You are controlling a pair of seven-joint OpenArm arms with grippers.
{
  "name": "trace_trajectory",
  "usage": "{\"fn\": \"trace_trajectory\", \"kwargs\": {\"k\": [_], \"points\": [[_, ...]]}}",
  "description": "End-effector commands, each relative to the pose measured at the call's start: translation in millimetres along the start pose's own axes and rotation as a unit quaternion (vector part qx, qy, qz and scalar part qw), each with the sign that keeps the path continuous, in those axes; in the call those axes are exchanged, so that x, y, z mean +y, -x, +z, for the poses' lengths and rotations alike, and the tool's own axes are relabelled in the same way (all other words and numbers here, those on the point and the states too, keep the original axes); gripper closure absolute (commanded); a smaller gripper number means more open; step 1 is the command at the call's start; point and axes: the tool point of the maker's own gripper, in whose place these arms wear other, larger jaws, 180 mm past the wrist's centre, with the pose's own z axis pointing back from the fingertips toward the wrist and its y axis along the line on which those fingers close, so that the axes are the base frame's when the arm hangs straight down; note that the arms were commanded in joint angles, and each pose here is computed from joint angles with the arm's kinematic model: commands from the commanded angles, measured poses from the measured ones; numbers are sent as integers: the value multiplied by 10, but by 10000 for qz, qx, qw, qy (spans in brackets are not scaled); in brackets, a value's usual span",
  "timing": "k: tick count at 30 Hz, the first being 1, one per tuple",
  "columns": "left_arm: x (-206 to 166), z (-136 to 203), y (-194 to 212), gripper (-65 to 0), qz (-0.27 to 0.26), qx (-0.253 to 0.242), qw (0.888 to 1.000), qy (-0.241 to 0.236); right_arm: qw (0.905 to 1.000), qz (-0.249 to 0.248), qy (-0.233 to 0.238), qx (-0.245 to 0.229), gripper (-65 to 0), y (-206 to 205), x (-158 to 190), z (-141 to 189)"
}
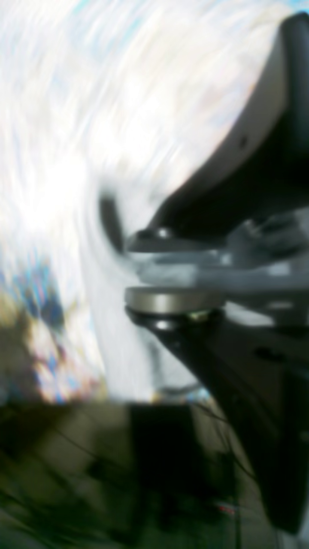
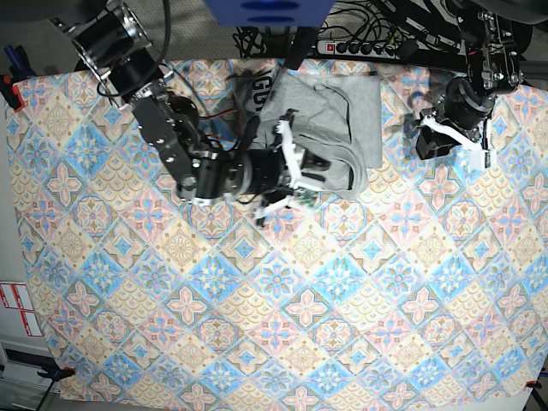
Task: Fold the T-shirt properly
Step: 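Press the folded end down with the right gripper and release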
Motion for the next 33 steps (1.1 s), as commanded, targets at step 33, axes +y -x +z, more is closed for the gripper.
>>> {"fn": "trace_trajectory", "kwargs": {"k": [33], "points": [[-56,13,-33,-190,52,-125,9999,68,9840,1028,-1298,655,-130,82,735,-473]]}}
